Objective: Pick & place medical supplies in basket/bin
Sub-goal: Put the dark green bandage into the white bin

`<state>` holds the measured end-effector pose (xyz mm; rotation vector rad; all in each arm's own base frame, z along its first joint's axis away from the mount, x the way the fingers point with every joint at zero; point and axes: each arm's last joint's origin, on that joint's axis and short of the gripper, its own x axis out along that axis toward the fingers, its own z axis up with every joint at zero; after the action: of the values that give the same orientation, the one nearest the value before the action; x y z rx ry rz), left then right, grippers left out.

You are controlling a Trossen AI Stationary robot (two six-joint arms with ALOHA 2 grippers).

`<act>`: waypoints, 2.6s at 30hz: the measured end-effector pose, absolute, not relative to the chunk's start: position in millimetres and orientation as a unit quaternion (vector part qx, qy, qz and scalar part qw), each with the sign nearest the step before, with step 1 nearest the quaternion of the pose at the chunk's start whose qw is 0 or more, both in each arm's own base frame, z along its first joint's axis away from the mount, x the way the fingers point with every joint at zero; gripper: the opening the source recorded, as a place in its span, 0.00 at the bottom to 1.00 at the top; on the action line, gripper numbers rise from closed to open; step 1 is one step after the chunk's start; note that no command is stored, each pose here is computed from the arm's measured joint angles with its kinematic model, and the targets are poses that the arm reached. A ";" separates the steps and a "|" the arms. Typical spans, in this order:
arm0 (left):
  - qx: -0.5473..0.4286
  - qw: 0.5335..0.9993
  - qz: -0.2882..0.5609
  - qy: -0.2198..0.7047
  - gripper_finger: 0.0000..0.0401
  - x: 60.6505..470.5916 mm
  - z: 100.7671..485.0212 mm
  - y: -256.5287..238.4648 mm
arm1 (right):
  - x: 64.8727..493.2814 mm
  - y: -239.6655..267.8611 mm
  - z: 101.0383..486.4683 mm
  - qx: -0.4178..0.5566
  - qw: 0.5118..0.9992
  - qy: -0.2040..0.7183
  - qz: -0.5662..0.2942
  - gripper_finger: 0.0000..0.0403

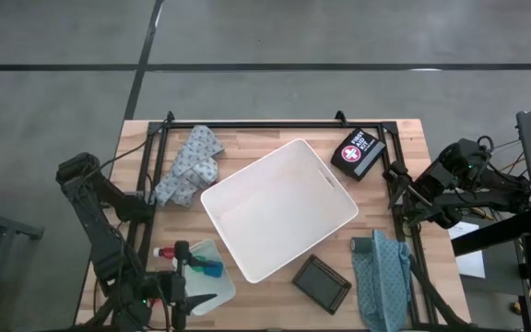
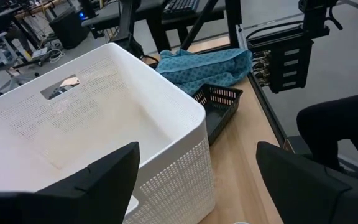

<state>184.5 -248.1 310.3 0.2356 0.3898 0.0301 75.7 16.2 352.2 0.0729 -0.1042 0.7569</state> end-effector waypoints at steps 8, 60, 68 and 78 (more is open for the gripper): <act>0.117 0.974 0.015 0.193 0.81 184.5 310.3 -248.0 | 75.7 16.3 352.2 0.070 0.925 -0.037 0.371 0.65; 0.117 0.974 0.015 0.193 0.82 184.4 310.4 -248.0 | 54.3 8.5 284.8 0.142 0.936 0.283 0.151 0.56; 0.117 0.974 0.015 0.193 0.81 184.4 310.4 -248.0 | 57.6 7.4 256.9 0.154 0.916 0.349 0.125 0.56; 0.117 0.974 0.015 0.193 0.81 184.4 310.4 -248.0 | 64.5 7.1 235.4 0.179 0.895 0.393 0.112 0.56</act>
<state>184.4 -248.0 310.4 0.2355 0.3898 0.0301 64.5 7.1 235.4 0.3715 0.8146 0.2330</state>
